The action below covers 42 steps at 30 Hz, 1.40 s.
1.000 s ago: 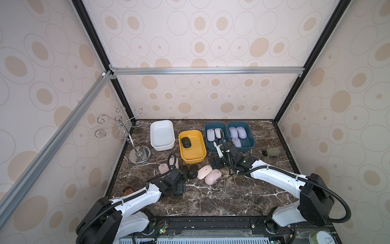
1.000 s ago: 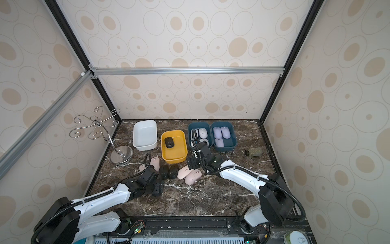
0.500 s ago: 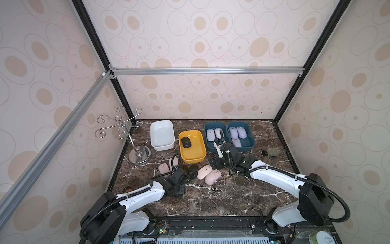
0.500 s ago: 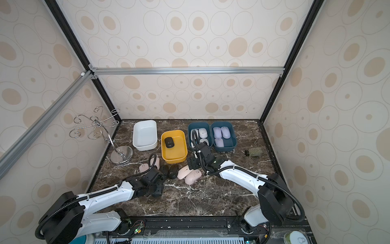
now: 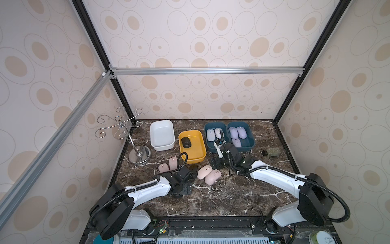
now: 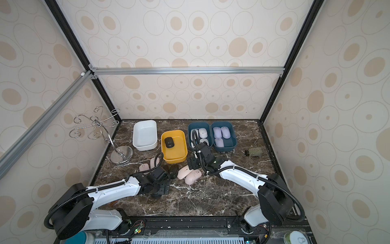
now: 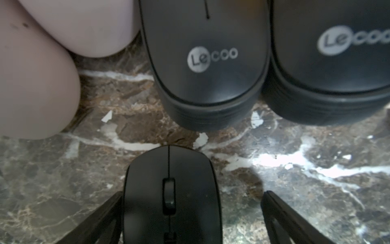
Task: Place the mice by color into the storage box
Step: Pick up the mouse from the center of the board.
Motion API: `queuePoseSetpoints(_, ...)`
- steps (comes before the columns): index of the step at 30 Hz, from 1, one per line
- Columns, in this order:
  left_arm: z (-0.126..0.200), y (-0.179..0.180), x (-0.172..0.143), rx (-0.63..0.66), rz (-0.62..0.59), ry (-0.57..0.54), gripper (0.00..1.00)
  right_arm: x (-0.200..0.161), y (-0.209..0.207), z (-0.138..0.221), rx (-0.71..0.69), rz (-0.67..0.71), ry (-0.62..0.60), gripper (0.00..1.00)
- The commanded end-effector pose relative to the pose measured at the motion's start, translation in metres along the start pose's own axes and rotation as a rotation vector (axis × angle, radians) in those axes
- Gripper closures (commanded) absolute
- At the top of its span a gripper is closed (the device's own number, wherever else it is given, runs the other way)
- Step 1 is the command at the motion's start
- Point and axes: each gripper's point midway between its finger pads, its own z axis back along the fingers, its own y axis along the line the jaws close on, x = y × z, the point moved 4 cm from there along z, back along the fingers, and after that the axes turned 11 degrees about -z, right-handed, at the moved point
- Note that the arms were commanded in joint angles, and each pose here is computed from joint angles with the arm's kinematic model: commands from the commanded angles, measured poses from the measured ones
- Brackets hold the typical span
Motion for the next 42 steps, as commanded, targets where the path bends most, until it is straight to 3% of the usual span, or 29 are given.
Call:
queuePoseSetpoints(1,0.005,0.007,-0.002,0.034,0.008,-0.021,0.0,-0.006,-0.004,-0.004,-0.01,-0.007,0.019,0.14)
queuePoseSetpoints(5,0.016,0.015,0.001,0.029,0.069,-0.133,0.05,-0.007,-0.005,-0.005,-0.014,-0.008,0.014,0.14)
queuePoseSetpoints(9,0.025,0.018,0.001,0.001,0.096,-0.175,0.1,-0.01,-0.006,-0.007,-0.021,-0.007,0.024,0.14)
queuePoseSetpoints(12,0.024,0.013,-0.002,-0.022,0.092,-0.109,0.06,-0.011,-0.006,-0.009,-0.024,-0.007,0.033,0.14)
queuePoseSetpoints(18,0.003,0.012,-0.019,0.059,0.048,0.109,0.13,-0.009,-0.007,-0.007,-0.03,-0.01,0.025,0.15)
queuePoseSetpoints(22,0.0,0.012,-0.015,0.077,0.041,0.109,0.21,-0.01,-0.008,-0.006,-0.033,-0.009,0.019,0.15)
queuePoseSetpoints(27,-0.002,0.007,-0.013,0.061,0.036,0.123,0.41,-0.01,-0.007,-0.006,-0.03,-0.011,0.028,0.18)
queuePoseSetpoints(29,-0.001,0.009,-0.013,0.07,0.036,0.122,0.42,-0.01,-0.008,-0.006,-0.03,-0.014,0.025,0.18)
queuePoseSetpoints(35,0.018,0.004,0.014,0.073,0.022,0.047,0.43,-0.011,-0.007,-0.007,-0.026,-0.018,0.029,0.19)
queuePoseSetpoints(42,0.053,-0.011,0.086,0.107,-0.077,-0.059,0.43,-0.008,-0.013,-0.005,-0.065,-0.024,0.007,0.19)
